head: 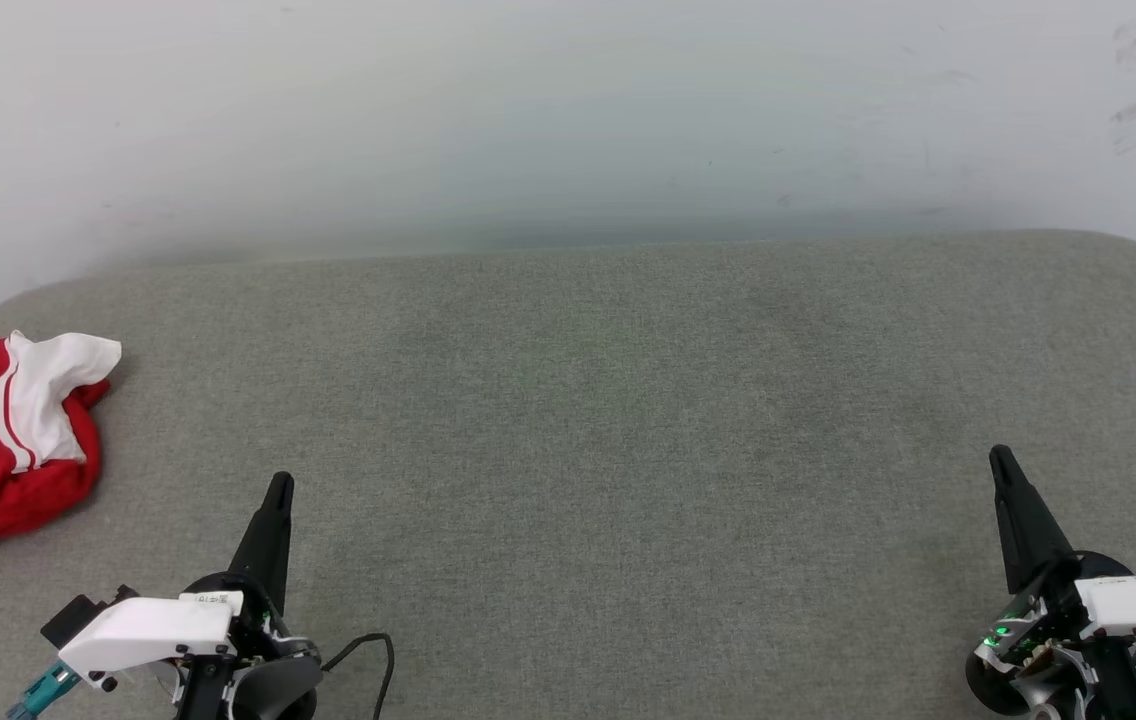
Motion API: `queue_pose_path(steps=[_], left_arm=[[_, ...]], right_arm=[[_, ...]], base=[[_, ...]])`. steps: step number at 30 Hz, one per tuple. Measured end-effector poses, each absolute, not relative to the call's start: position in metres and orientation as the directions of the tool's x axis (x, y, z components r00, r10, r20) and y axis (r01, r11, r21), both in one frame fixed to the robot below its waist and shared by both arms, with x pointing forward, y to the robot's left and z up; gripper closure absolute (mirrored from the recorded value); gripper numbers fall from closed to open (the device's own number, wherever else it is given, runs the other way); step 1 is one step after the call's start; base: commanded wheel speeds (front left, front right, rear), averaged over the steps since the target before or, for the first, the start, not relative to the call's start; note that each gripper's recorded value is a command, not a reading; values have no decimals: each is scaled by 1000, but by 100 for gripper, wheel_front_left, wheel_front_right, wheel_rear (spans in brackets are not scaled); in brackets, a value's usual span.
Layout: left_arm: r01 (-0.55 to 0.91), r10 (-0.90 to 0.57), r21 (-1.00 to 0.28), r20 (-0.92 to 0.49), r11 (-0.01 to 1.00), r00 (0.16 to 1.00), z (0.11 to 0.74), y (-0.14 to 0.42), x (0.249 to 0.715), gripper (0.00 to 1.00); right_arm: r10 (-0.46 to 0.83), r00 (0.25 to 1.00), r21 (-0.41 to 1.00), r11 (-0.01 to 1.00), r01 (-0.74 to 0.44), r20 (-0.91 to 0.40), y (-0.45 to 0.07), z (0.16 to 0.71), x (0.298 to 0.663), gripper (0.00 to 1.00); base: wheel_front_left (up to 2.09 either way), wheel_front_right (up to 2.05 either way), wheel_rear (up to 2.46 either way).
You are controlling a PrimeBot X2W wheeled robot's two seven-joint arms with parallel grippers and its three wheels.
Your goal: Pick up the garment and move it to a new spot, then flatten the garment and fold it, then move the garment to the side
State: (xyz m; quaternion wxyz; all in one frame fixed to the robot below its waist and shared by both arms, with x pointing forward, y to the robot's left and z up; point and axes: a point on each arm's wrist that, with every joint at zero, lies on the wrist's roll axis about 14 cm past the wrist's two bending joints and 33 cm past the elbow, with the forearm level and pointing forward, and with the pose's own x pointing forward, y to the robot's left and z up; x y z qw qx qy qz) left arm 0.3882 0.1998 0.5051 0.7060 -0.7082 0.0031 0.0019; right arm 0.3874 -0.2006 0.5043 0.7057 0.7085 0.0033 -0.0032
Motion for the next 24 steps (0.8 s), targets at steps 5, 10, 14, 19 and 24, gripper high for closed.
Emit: queue_pose_path(steps=[5,10,14,19,24], left_arm=[[-7,-2,-1000,-7,-3,1000,505,200,388,100],[-7,-2,-1000,-7,-3,1000,505,200,388,100],[-7,-2,-1000,-7,-3,1000,505,200,388,100],[-7,-2,-1000,-7,-3,1000,505,200,388,100],[-7,-2,-1000,-7,-3,1000,505,200,388,100]], right_arm=[[0,1000,1000,-4,9,-9,-201,504,387,100],[0,1000,1000,-4,9,-9,-201,504,387,100],[0,1000,1000,-4,9,-9,-201,504,387,100],[0,1000,1000,-4,9,-9,-201,504,387,100],[0,1000,1000,-4,9,-9,-201,504,387,100]], base=[[0,0,0],[0,0,0],[0,0,0],[0,0,0],[0,0,0]])
